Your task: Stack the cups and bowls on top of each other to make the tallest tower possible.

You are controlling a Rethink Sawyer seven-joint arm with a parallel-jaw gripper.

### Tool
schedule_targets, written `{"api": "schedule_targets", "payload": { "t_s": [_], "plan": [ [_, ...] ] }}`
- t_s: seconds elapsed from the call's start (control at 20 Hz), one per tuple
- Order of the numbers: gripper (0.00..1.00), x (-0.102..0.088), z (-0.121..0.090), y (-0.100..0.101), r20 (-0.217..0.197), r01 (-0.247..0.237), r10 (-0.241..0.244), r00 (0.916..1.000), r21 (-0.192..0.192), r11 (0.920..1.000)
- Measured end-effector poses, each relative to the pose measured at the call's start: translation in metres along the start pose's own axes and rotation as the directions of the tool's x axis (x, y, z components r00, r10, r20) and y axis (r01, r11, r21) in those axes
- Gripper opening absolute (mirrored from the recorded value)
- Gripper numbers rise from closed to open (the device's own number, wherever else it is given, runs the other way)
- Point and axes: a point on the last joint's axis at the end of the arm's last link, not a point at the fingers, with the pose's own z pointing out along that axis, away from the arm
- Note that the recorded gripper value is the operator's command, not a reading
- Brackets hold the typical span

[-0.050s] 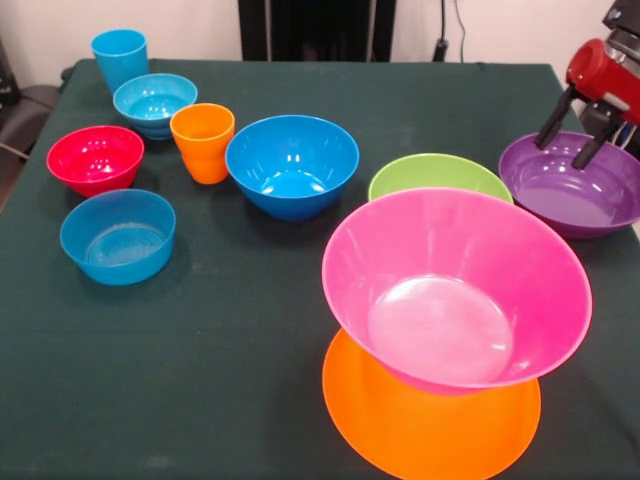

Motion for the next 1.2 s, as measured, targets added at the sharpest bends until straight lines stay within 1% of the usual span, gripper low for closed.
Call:
{"api": "schedule_targets", "payload": {
  "t_s": [0.55, 1.2],
  "plan": [
    [1.00, -0.005, -0.007, 0.005, -0.011, -0.040, 0.040, 0.9991, -0.023, 0.9989],
    [1.00, -0.002, -0.020, 0.025, -0.026, -0.083, 0.081, 0.9963, -0.062, 0.9947]
  ]
}}
